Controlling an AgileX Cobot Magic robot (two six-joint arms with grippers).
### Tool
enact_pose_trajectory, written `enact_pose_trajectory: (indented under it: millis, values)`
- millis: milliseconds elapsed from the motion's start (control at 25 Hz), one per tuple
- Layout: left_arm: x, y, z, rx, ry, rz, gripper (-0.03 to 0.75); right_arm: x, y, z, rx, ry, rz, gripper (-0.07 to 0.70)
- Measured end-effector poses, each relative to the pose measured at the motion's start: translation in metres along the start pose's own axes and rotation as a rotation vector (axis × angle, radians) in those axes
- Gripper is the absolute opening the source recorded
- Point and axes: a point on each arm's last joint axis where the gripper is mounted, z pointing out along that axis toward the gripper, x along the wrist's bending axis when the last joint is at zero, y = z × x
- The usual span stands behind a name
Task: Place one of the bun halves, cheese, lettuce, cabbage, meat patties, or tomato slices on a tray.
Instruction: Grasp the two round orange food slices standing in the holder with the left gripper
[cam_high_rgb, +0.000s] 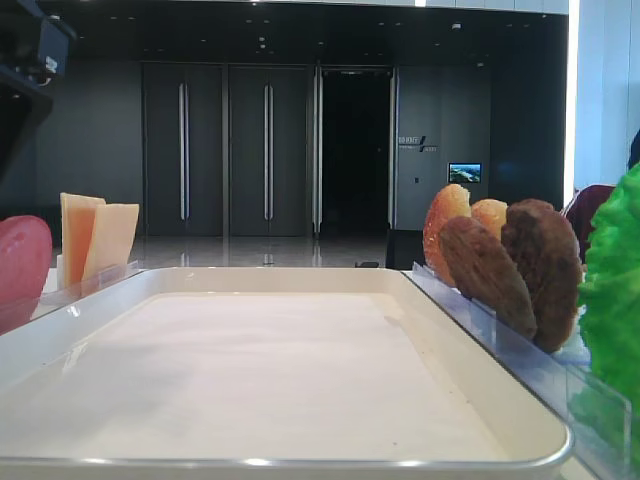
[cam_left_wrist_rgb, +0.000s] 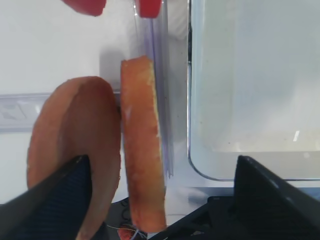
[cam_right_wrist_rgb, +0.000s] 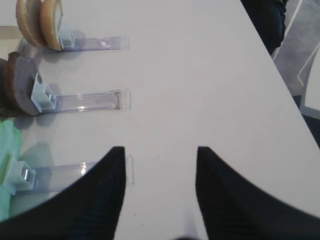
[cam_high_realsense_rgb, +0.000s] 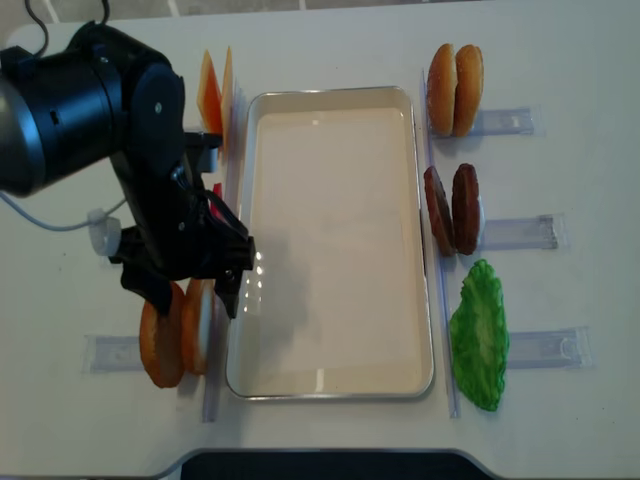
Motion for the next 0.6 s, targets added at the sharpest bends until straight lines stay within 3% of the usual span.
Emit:
enact_pose_trajectory:
  millis: [160,480,600]
  values:
    - [-0.0006,0.002,0.0045,0.012,0.012,0.003,0.643,0.0,0.0,0.0,0.0,0.0,0.0,0.345]
    - [-0.0003,0.0044,0.009,0.018,0.035,0.011,0.274,0.0,0.0,0.0,0.0,0.0,0.0,0.345]
    - [-0.0001,0.0047,0.0093,0.018,0.038,0.012,0.181,0.0,0.0,0.0,0.0,0.0,0.0,0.345]
